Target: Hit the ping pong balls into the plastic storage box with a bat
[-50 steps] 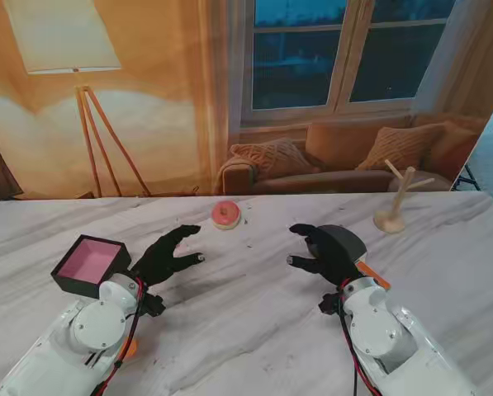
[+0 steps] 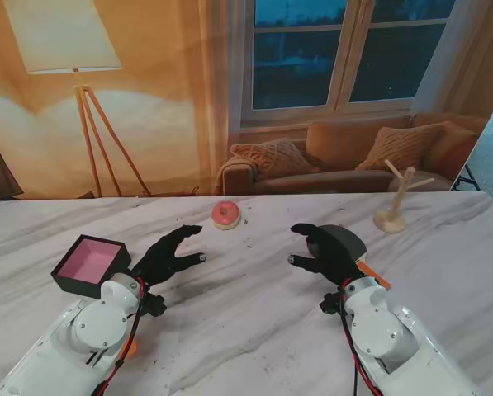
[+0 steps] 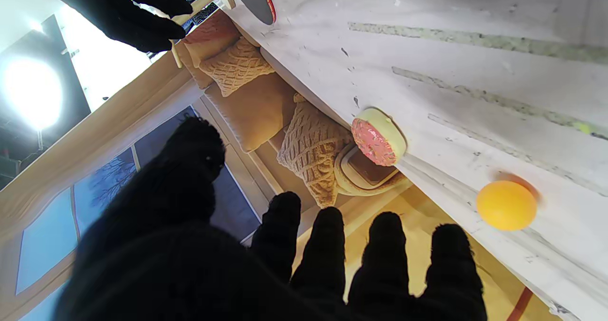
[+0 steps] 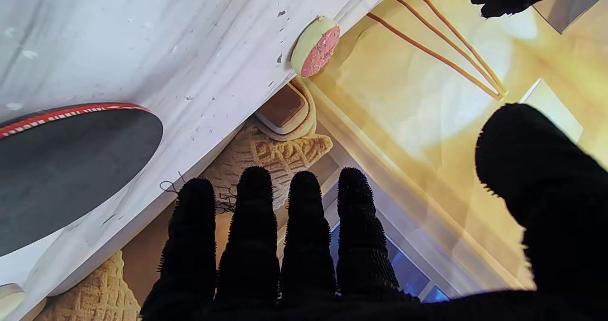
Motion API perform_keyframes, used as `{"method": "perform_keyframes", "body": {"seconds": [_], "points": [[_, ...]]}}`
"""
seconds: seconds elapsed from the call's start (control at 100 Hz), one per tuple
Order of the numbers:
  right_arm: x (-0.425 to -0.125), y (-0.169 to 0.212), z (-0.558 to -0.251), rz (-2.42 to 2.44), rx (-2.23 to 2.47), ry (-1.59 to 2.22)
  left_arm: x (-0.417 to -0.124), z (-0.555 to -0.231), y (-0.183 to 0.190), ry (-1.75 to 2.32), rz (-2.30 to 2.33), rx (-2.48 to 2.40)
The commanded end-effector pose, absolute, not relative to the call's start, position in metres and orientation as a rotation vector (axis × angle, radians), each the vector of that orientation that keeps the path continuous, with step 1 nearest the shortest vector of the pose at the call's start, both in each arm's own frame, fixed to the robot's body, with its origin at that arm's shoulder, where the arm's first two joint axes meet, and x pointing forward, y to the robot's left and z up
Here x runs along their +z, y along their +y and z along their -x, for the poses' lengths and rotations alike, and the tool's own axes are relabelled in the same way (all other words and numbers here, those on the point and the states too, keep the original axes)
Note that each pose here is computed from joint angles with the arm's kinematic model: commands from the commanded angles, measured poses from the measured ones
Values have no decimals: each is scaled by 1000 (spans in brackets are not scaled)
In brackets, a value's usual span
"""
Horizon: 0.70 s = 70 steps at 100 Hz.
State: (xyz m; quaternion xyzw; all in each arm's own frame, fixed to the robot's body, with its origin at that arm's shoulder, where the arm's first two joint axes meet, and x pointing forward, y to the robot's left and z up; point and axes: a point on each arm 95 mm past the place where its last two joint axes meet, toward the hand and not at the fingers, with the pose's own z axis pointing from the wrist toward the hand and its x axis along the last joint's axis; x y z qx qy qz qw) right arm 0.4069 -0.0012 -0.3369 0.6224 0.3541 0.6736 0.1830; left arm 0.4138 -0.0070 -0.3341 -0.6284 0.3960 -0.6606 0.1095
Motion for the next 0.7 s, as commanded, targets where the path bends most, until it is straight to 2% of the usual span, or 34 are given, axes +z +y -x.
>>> {"method": "perform_keyframes", "body": {"seconds": [0.0,0.69], "points": [[-339,-2,-407,-1765,1888,1008,-334,-414,-10,1168,1855,-1941],[-338,-2,-405,-1743,1873,1020,-333,-414,-10,1133,1857,-1948]]}}
